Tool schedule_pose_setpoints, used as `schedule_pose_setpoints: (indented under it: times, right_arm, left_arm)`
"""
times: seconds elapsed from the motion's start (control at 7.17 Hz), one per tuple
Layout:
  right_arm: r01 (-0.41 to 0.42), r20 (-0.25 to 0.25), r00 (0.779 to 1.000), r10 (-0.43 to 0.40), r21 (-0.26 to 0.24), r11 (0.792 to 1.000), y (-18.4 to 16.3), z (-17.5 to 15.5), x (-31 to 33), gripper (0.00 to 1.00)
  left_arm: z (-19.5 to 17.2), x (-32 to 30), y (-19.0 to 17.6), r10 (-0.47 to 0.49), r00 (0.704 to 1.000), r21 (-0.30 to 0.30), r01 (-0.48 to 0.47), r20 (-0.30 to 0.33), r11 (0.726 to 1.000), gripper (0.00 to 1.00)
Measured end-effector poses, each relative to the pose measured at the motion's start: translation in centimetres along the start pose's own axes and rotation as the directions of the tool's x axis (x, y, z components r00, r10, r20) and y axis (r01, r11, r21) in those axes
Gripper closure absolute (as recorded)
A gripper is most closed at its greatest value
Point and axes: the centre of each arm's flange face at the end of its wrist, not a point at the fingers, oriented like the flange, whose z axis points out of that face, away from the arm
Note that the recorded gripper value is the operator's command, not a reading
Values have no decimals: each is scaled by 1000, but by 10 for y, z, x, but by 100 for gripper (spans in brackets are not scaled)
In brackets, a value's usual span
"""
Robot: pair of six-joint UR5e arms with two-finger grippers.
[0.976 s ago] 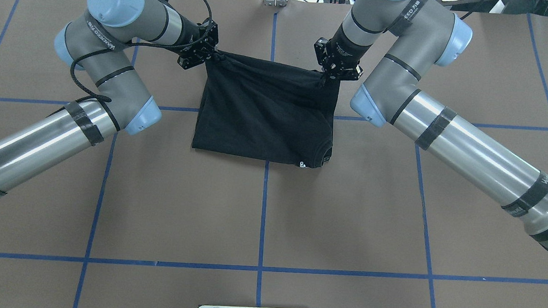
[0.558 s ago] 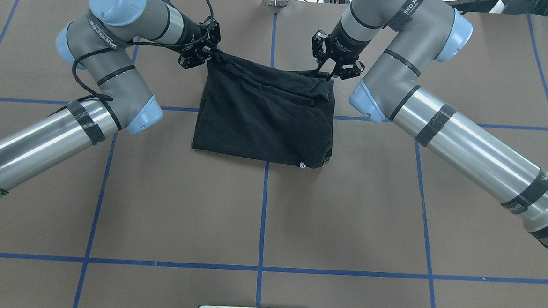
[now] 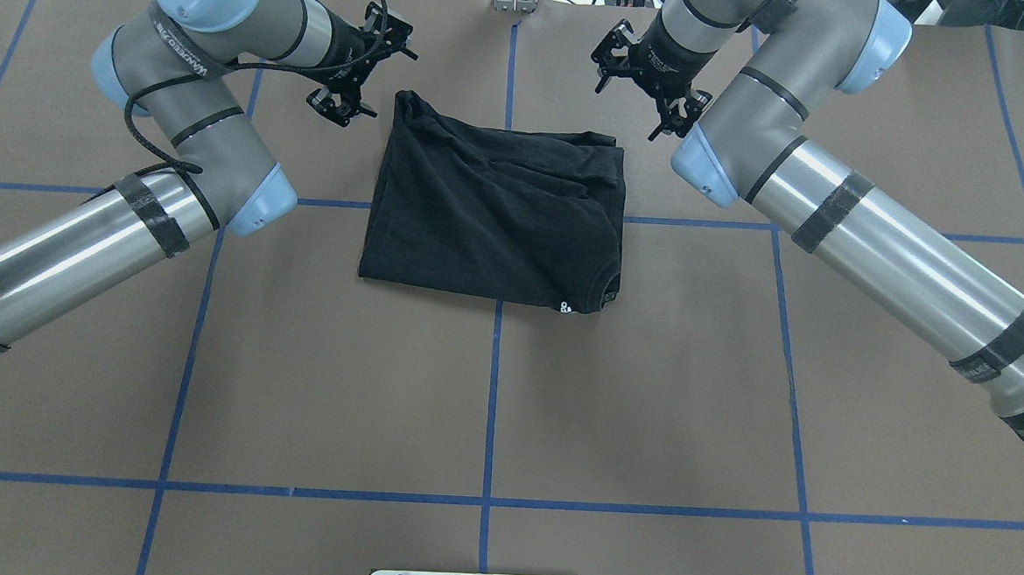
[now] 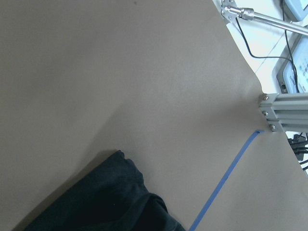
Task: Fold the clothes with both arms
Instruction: 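Open both grippers and lift them off the shirt's far edge, then press the right gripper on the folded shirt's far corner to flatten it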
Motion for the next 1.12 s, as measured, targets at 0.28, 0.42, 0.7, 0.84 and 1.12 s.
schedule_pose_setpoints:
  times: [0.28, 0.42, 0.7, 0.84, 1.12]
  right_arm:
    - [72, 23, 997, -71, -36, 997, 39, 0, -10, 0]
    - [132, 39, 991, -131, -42, 990, 56, -3, -14, 0]
    - [332, 57, 942, -331, -6, 943, 78, -4, -16, 0]
    - [477, 43, 877, -478, 43, 878, 92, 3, -11, 0]
    - [717, -62, 696, -716, 115, 687, 105, 27, 16, 0]
  left_arm:
    - [4, -5, -7, -9, 998, 22, 8, 56, 1000, 0]
    - [7, -10, -10, -5, 996, 32, 2, 92, 999, 0]
    - [14, -24, -17, 20, 988, 48, -27, 156, 998, 0]
    - [17, -29, -19, 34, 981, 55, -45, 191, 997, 0]
    - [19, -34, -23, 76, 966, 59, -93, 246, 994, 0]
